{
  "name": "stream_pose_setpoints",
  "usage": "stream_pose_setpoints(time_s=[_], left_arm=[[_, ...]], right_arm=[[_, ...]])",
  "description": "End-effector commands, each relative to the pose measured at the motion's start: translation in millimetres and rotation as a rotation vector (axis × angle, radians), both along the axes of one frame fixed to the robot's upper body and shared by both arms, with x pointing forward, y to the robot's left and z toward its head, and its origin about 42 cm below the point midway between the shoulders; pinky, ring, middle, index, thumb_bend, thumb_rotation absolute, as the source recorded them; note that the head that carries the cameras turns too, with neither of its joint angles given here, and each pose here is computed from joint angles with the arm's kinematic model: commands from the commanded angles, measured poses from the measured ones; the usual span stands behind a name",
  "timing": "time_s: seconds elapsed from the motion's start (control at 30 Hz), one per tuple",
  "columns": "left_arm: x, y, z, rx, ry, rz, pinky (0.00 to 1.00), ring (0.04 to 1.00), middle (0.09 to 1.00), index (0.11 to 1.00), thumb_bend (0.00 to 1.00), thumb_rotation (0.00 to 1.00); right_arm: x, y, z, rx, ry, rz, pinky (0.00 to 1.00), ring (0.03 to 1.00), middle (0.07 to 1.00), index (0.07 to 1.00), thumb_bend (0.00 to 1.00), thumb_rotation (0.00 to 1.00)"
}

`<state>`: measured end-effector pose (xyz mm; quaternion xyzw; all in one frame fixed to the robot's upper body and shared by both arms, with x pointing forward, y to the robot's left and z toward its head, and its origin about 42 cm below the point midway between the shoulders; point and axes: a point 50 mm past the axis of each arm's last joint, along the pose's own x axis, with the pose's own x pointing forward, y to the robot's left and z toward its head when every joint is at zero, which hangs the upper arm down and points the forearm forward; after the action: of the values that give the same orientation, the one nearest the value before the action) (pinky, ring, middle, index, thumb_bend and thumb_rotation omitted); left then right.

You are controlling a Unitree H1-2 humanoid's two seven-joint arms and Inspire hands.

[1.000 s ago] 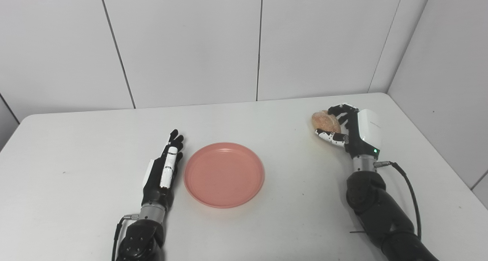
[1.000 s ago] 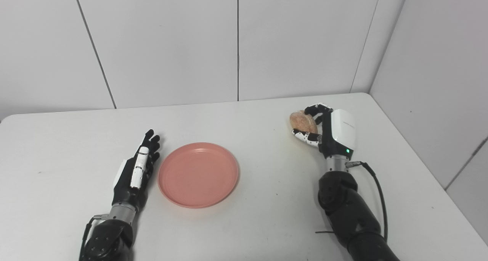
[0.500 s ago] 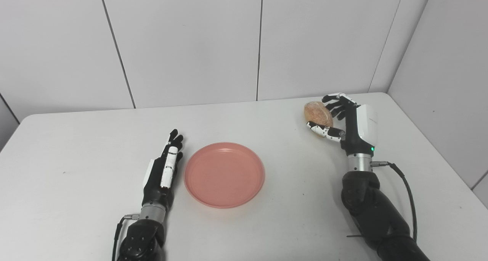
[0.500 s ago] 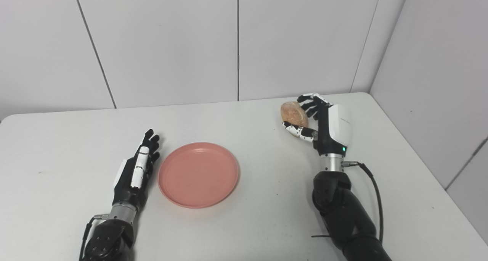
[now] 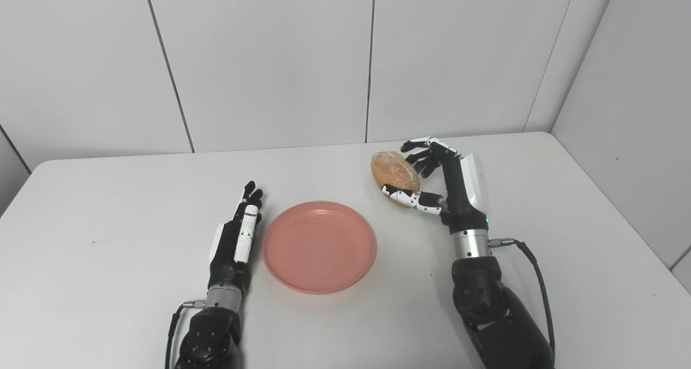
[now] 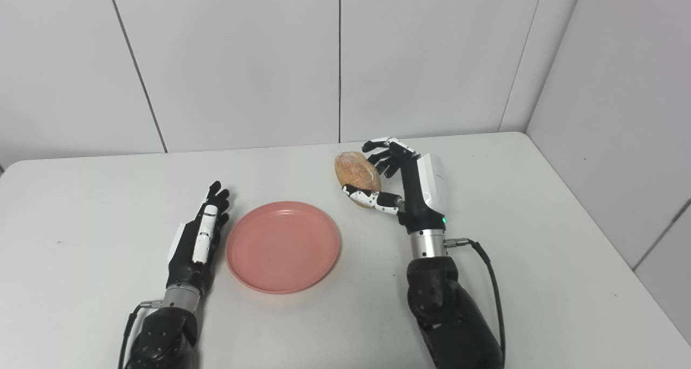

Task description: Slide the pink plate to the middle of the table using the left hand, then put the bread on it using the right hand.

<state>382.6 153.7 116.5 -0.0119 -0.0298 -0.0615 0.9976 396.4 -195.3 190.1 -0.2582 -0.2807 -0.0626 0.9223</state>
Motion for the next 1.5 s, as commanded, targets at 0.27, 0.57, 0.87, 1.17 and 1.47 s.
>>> stream_pose_setpoints(time_s=[0.27, 0.57, 0.87, 1.17, 1.47], left_arm=[[4, -17, 8, -0.01, -0.05, 0.018, 0.99, 0.98, 0.965, 0.957, 0.43, 1.0], [4, -18, 9, 0.0, -0.049, 0.047, 0.98, 0.974, 0.955, 0.944, 0.43, 1.0], [5, -19, 10, -0.013, -0.056, 0.044, 0.97, 0.965, 0.955, 0.945, 0.44, 1.0], [6, -18, 11, -0.009, -0.058, 0.046, 0.97, 0.967, 0.953, 0.945, 0.44, 1.0], [6, -15, 9, -0.016, -0.06, 0.037, 0.97, 0.971, 0.96, 0.952, 0.44, 1.0]], right_arm=[[-13, 37, 18, 0.017, -0.005, 0.182, 0.39, 0.427, 0.45, 0.542, 0.51, 0.0], [-9, 66, 1, -0.083, 0.037, 0.245, 0.37, 0.423, 0.448, 0.54, 0.51, 0.0], [-2, 77, -17, -0.183, 0.058, 0.301, 0.34, 0.4, 0.438, 0.54, 0.51, 0.0], [10, 72, -30, -0.306, 0.088, 0.291, 0.32, 0.394, 0.438, 0.541, 0.51, 0.0], [13, 68, -34, -0.331, 0.068, 0.288, 0.43, 0.534, 0.56, 0.505, 0.51, 0.07]])
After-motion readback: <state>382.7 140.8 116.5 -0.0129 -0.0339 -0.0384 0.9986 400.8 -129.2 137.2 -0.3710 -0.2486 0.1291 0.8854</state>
